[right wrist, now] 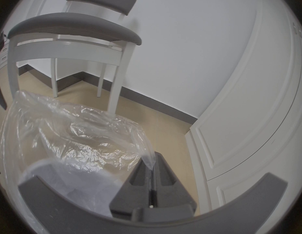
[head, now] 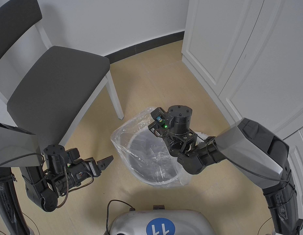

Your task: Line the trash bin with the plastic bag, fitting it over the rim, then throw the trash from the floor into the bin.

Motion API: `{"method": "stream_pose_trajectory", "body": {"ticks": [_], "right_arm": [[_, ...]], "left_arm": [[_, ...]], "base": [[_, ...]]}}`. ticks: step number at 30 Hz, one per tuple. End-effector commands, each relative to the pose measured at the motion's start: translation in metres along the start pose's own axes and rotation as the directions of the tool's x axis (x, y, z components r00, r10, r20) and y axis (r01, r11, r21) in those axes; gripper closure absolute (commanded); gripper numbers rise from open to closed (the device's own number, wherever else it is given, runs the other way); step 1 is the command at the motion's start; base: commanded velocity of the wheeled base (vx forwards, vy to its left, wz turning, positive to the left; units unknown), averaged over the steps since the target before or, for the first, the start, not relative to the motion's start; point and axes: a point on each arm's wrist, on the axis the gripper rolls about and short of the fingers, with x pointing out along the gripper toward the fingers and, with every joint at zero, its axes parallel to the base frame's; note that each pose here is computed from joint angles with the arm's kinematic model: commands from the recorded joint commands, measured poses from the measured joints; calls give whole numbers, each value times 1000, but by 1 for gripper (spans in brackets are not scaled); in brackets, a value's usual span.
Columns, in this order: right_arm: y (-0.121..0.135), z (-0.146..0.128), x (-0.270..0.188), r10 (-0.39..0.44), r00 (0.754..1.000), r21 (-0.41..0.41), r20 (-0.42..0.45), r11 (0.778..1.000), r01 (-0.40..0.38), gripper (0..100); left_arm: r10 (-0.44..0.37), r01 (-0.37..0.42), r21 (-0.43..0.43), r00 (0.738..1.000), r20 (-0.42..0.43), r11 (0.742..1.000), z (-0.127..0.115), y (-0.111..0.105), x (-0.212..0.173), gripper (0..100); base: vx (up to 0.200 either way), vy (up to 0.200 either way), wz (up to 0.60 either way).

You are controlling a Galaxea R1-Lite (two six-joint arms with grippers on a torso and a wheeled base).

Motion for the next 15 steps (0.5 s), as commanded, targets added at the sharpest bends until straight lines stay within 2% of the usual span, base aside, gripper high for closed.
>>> {"method": "stream_pose_trajectory", "body": {"ticks": [1, 9, 15], "right_arm": [[-1, -9, 11, -26, 1000, 7, -9, 1000, 26, 100], [-22, -18, 34, -107, 994, 26, -14, 994, 108, 100], [-15, -14, 38, -102, 995, 72, -9, 992, 102, 100]], "left_arm": [[-10, 10, 3, 1000, 15, 1000, 4, -3, -3, 0], [-6, 6, 2, 1000, 18, 1000, 4, -3, -3, 0], [-7, 7, 3, 1000, 16, 1000, 4, -3, -3, 0]], "base": [[0, 0, 0], [0, 0, 0], [0, 0, 0]]}}
